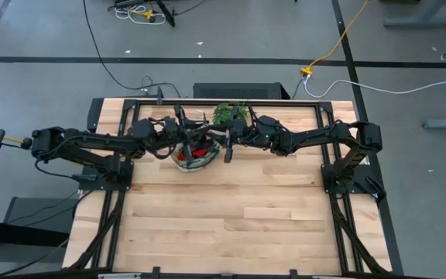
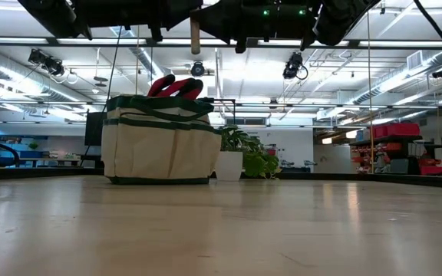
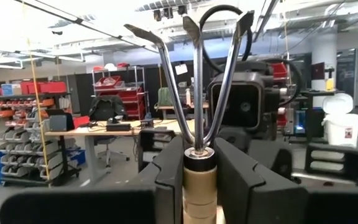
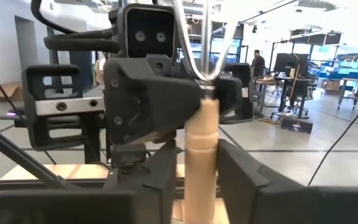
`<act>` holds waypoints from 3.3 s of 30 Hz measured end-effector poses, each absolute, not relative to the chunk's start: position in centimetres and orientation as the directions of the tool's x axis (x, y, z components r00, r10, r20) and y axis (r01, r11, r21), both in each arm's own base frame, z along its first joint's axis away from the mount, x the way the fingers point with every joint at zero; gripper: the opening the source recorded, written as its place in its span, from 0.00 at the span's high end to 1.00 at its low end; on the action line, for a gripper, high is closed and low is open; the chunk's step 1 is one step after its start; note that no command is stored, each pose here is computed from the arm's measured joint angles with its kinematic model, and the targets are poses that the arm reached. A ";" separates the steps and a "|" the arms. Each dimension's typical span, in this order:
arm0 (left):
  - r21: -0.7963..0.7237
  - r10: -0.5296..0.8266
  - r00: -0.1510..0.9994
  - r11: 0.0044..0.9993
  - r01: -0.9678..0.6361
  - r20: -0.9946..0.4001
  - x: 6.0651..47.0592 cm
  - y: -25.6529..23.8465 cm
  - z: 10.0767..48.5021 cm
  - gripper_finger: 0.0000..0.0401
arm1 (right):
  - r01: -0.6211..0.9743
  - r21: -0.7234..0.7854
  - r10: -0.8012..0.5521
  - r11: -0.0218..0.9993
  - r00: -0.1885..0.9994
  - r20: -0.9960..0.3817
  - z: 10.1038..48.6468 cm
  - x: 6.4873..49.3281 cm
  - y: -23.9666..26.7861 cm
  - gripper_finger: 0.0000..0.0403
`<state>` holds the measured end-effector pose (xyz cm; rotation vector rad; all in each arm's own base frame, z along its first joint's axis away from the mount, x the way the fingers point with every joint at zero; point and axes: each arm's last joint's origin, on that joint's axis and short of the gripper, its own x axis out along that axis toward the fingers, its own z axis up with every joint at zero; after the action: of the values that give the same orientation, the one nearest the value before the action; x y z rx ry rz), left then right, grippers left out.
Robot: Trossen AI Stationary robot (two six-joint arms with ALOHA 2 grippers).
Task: Pick & Place Garden tools in Gardening bag
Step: Put the brown hand rake into the gardening bag
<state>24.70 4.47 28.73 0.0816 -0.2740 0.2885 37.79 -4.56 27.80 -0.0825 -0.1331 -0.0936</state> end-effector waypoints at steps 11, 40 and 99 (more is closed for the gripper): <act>0.060 0.344 0.920 0.931 -0.360 0.188 24.1 4.6 28.5 0.82 | 0.109 -0.075 -0.100 0.991 0.989 0.110 27.6 37.8 -4.6 0.57; -0.019 0.454 0.879 0.887 -0.461 -0.142 18.1 3.1 28.6 0.82 | 0.161 -0.091 -0.160 0.983 0.987 0.016 28.5 36.7 -4.7 0.62; -0.067 0.399 0.915 0.913 -0.402 -0.060 16.2 -0.1 18.7 0.77 | 0.094 -0.088 -0.091 0.992 0.995 0.041 29.5 36.2 -3.9 0.62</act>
<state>16.18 -0.06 18.72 -0.0782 0.0451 0.4128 36.17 -3.85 29.52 -0.0904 -0.0373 -0.0925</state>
